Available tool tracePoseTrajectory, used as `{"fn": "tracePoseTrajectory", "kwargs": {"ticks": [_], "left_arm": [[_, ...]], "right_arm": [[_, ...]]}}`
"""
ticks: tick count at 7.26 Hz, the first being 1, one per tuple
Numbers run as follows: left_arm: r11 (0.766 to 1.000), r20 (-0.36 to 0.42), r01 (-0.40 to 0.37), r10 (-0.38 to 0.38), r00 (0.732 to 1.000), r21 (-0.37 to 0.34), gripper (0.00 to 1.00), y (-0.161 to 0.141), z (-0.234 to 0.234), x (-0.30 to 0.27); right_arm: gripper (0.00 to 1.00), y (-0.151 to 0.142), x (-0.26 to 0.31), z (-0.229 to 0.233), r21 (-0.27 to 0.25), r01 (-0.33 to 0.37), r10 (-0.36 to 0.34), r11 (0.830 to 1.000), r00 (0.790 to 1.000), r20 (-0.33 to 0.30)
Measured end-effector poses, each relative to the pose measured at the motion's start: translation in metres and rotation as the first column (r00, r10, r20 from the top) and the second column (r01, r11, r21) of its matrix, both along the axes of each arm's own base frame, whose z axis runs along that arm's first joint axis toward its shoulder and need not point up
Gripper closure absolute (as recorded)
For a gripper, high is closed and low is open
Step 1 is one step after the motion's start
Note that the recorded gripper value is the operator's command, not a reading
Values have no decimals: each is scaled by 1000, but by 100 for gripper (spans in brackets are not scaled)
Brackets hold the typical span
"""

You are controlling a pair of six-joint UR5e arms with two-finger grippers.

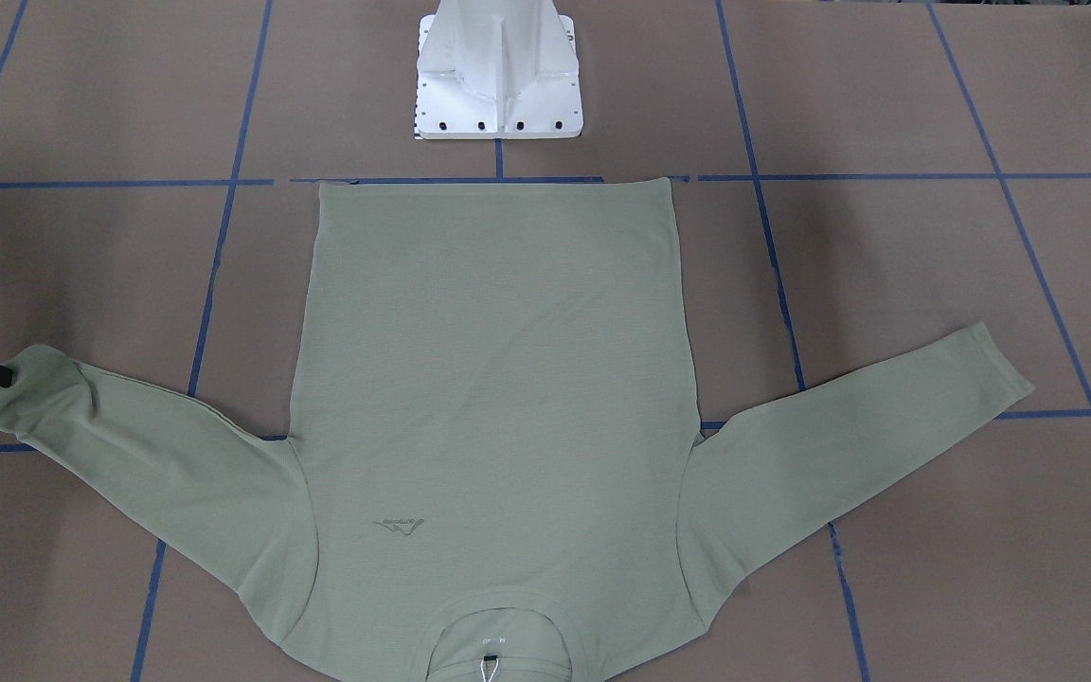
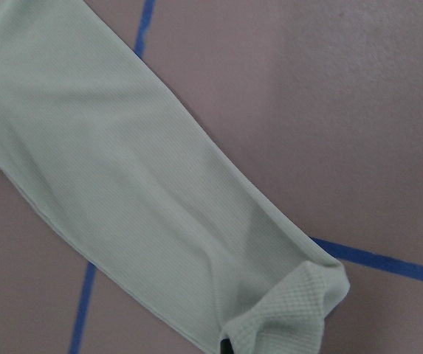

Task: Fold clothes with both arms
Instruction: 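Carry the sleeve cuff with the right gripper across the shirt body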

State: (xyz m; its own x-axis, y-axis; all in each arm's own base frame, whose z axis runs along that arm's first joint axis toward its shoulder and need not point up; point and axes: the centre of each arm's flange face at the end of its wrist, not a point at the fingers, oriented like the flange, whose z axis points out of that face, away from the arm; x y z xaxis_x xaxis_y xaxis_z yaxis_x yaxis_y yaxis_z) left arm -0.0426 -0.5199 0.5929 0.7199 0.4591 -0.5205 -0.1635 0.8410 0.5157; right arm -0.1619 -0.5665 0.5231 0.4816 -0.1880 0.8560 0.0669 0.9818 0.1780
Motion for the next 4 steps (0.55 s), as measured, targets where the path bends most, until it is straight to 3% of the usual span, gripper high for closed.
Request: {"fn": "tracePoseTrajectory", "kwargs": {"ticks": [2, 4], "left_arm": [[1000, 0, 0, 0, 1000, 0, 0, 0, 0, 0], [1000, -2, 4, -4, 1000, 0, 0, -3, -3, 0]], "right_arm": [[100, -37, -57, -110, -55, -28, 31, 998, 998, 51], [100, -66, -149, -236, -91, -58, 63, 994, 997, 51]]}}
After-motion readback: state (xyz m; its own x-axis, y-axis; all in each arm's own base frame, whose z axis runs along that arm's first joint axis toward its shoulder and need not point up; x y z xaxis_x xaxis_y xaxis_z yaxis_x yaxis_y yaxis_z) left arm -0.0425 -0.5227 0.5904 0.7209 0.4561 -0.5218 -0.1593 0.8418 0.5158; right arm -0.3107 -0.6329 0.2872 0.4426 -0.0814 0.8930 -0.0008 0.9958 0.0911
